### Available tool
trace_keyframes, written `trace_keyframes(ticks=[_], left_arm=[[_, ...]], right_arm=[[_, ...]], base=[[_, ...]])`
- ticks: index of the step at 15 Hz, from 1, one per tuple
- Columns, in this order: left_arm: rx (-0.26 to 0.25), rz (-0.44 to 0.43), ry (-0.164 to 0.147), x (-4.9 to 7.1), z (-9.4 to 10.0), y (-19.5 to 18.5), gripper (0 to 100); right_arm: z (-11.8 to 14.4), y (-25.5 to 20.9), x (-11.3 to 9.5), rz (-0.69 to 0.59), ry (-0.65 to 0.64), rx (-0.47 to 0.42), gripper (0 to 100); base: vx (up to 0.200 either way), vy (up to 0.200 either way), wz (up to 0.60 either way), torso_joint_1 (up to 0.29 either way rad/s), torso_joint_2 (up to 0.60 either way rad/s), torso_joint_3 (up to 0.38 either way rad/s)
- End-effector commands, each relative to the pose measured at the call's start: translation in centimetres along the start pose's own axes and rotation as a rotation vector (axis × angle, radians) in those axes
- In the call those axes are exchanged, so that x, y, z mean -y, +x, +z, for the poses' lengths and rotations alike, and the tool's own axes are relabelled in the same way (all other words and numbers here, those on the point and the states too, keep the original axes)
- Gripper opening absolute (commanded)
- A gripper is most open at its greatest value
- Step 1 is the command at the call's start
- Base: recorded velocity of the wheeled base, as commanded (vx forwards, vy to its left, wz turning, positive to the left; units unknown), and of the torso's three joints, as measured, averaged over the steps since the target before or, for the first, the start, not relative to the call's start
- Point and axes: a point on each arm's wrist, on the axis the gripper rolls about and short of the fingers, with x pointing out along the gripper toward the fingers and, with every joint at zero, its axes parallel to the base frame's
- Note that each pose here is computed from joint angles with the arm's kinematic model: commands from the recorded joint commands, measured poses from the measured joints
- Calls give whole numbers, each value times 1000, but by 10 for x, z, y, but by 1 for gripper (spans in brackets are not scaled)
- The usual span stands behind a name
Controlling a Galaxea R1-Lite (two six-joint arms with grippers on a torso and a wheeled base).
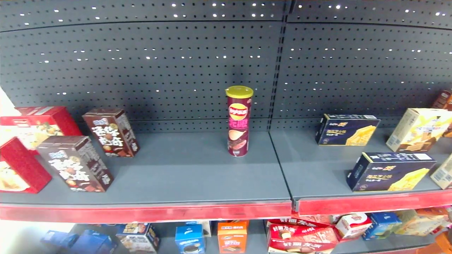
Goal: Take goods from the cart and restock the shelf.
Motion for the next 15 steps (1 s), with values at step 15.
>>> trace_keyframes(ticks=[15], left_arm=[[0, 2, 0, 0, 0, 0, 100]], right_arm=[[-4, -3, -1, -1, 89, -3, 100]], base=[[0, 0, -400, 1, 5, 4]])
